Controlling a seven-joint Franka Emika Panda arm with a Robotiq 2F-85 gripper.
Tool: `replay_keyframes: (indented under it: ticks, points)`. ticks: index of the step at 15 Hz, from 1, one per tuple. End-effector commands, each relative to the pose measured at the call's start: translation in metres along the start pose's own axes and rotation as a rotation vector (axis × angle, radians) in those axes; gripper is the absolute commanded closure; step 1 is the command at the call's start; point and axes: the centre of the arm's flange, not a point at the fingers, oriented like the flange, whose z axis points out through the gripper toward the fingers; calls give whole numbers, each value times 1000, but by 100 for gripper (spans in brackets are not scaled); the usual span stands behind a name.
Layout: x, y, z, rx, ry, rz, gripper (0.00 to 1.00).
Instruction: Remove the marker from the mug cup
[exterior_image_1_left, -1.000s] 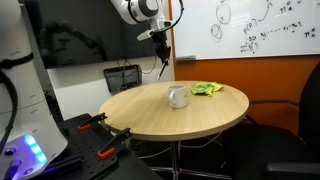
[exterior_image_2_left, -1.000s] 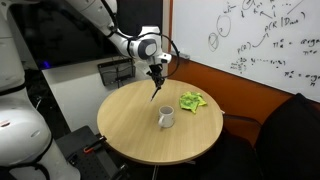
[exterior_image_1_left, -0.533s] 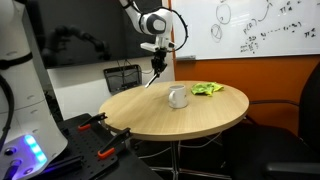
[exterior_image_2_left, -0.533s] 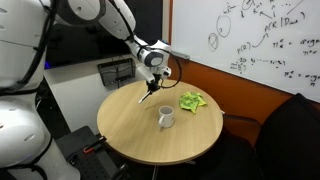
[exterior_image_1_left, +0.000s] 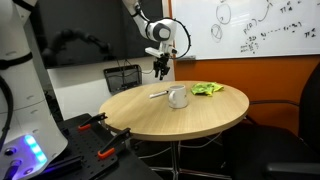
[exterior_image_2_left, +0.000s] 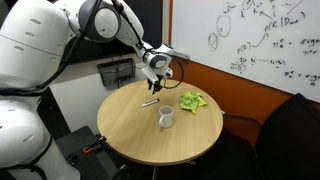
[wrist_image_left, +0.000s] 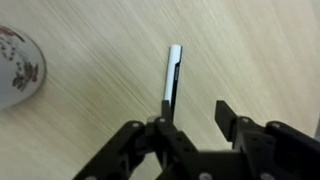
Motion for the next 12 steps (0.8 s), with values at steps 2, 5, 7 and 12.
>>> replay_keyframes:
  ticks: [2,5,7,12]
  points:
    - [-33,-4,-58,-66,109,7,8]
    - [-61,-4,-98,-167,107,43,0]
    - [-77,-3,-115,-210,128,40,0]
    - [-96,-3,-126,-240,157,-1,0]
